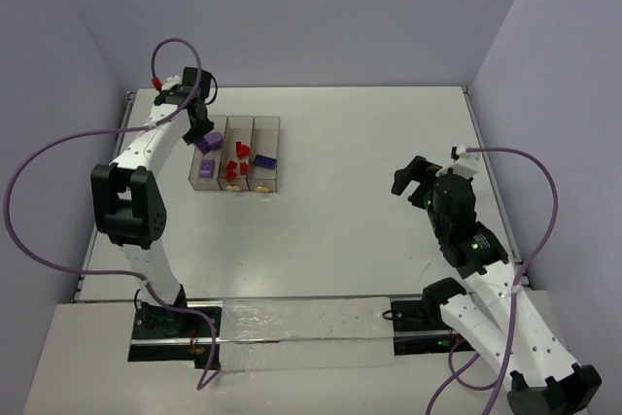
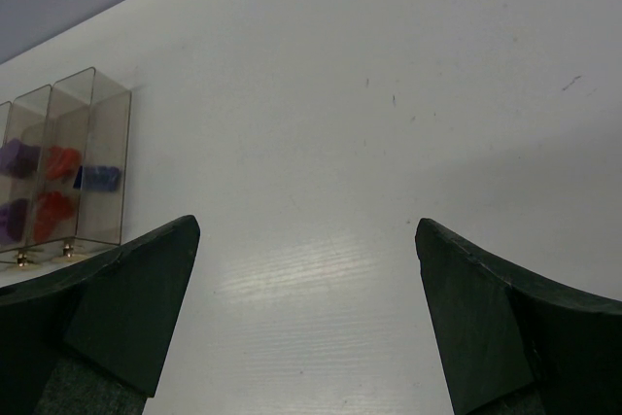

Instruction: Sort the legos into containers by color

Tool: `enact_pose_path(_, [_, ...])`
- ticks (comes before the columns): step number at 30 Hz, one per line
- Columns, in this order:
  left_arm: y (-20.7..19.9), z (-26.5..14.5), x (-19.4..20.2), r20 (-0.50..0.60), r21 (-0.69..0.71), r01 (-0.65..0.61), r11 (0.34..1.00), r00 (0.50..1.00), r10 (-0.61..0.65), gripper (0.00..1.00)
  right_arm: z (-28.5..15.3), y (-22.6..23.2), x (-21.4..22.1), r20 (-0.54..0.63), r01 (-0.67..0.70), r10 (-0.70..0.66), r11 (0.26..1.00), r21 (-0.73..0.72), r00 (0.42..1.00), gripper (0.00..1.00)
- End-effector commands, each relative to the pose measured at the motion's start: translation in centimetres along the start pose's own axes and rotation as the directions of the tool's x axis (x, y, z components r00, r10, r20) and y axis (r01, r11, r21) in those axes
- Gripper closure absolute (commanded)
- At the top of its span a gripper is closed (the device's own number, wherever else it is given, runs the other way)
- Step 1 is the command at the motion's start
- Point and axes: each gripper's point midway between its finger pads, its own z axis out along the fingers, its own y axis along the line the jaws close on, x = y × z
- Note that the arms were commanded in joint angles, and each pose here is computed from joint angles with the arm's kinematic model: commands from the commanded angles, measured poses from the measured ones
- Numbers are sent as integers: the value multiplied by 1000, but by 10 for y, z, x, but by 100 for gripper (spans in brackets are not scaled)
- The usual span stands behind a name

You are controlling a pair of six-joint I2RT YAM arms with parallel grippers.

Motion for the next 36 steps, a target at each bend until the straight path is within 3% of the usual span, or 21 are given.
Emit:
enact_pose_path(1, [-13,12,-7,28,31,-2,1000,1000,1,100,-2,5,-15,46,-8,8,1000,-10,999,0])
enact_pose_path(3, [-10,18,-6,35,7,-2,1000,999,2,97,-2,5,-16,45,-8,8,1000,-11,999,0])
enact_pose_path(5, [-10,23,-4,30,5,-9,1000,1000,9,83,-1,5,-15,41,-9,9,1000,-9,999,0])
enact_pose_path(6, [-11,24,-4,28,9,-21,1000,999,21,71,-1,6,-14,37,-8,9,1000,-11,999,0])
enact_pose_path(7, [-12,26,-3,25,11,-26,1000,999,26,66,-1,7,-14,38,-9,10,1000,-14,999,0])
enact_pose_path(8, [-12,27,-2,22,13,-32,999,999,31,54,-1,7,-15,37,-9,10,1000,-15,999,0])
enact_pose_path(9, [-12,28,0,20,16,-38,999,999,38,34,-1,7,-15,37,-9,10,1000,-15,999,0])
enact_pose_path(13, [-12,23,-2,26,32,-45,999,999,44,8,0,8,-16,39,-4,5,1000,-13,999,0])
enact_pose_path(17, [-11,-1,-17,75,67,-42,997,997,37,6,-1,8,-17,39,-4,4,1000,-12,999,0])
enact_pose_path(21, [-18,-52,-37,162,177,-68,982,986,39,6,3,7,-17,25,-13,12,1000,13,1000,0])
enact_pose_path(29, [-29,-171,-41,342,564,-203,800,940,-3,7,17,4,-6,-42,-3,6,997,74,999,0])
enact_pose_path(32, [-22,-196,-36,369,624,-230,747,929,-22,6,19,5,-5,-49,-10,14,997,76,999,0])
enact_pose_path(36, [-13,-209,-33,378,641,-242,729,925,-25,6,23,5,-3,-57,-7,12,996,86,998,0])
